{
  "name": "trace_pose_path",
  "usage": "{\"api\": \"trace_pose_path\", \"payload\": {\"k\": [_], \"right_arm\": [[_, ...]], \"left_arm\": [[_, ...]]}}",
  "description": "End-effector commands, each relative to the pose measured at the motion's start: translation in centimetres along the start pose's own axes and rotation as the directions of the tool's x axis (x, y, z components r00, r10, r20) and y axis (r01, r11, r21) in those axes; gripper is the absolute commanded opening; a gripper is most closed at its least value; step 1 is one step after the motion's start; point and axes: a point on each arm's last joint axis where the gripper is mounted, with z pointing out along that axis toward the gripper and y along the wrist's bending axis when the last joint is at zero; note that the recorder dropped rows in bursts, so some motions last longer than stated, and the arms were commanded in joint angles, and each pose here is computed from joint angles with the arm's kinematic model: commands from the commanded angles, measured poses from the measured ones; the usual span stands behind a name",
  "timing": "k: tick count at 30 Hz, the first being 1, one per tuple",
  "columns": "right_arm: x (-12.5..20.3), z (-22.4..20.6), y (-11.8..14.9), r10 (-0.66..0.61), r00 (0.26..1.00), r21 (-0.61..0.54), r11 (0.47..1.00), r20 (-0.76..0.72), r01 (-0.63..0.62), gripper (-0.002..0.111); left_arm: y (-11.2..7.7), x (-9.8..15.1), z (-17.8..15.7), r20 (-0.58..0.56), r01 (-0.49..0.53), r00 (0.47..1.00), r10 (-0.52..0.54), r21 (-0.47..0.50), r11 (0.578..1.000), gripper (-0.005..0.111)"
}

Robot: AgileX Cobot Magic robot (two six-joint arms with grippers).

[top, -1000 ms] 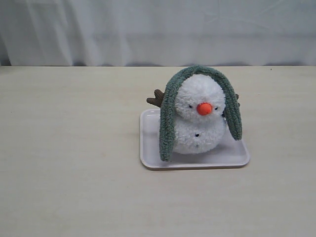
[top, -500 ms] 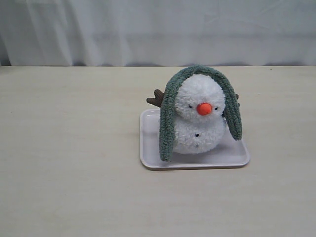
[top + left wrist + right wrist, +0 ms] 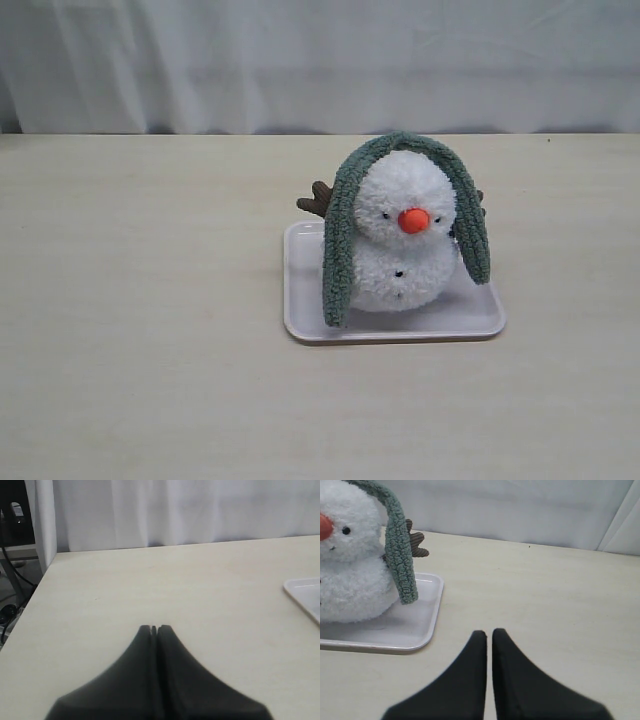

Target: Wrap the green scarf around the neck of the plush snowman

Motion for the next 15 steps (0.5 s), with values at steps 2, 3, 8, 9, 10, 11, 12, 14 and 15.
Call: {"api": "trace_pose_path", "payload": {"k": [2, 3, 8, 9, 10, 11, 12, 14, 15], "right_arm": [[-0.05, -0.02, 0.0, -0.002, 1.0, 0.001, 1.0, 0.012, 0.002, 0.004], [-0.05, -0.02, 0.0, -0.002, 1.0, 0.001, 1.0, 0.012, 0.002, 0.004], [-0.05, -0.02, 0.0, -0.002, 1.0, 0.001, 1.0, 0.012, 0.002, 0.004], [-0.05, -0.02, 0.0, -0.002, 1.0, 0.001, 1.0, 0.012, 0.002, 0.004], [-0.05, -0.02, 0.0, -0.002, 1.0, 0.001, 1.0, 0.012, 0.002, 0.004], [-0.05, -0.02, 0.0, -0.002, 1.0, 0.001, 1.0, 0.012, 0.002, 0.004], [-0.05, -0.02, 0.0, -0.002, 1.0, 0.001, 1.0, 0.012, 0.002, 0.004], [-0.05, -0.02, 0.0, -0.002, 1.0, 0.001, 1.0, 0.012, 0.002, 0.004], [-0.05, -0.02, 0.0, -0.002, 1.0, 0.001, 1.0, 0.012, 0.002, 0.004]], "left_arm": [[0.01, -0.06, 0.02, 0.015, 0.004, 1.0, -0.004, -0.003, 1.0, 0.0], [0.01, -0.06, 0.02, 0.015, 0.004, 1.0, -0.004, -0.003, 1.0, 0.0], [0.02, -0.06, 0.02, 0.015, 0.001, 1.0, 0.0, -0.004, 1.0, 0.0], [0.02, -0.06, 0.02, 0.015, 0.001, 1.0, 0.0, -0.004, 1.0, 0.0], [0.02, -0.06, 0.02, 0.015, 0.001, 1.0, 0.0, -0.004, 1.0, 0.0], [0.02, -0.06, 0.02, 0.015, 0.001, 1.0, 0.0, -0.004, 1.0, 0.0], [0.03, -0.06, 0.02, 0.015, -0.003, 1.0, 0.003, -0.005, 1.0, 0.0], [0.07, -0.06, 0.02, 0.015, -0.03, 0.999, 0.03, -0.01, 1.0, 0.0], [0.07, -0.06, 0.02, 0.015, -0.05, 0.999, 0.05, -0.011, 0.999, 0.0]]}}
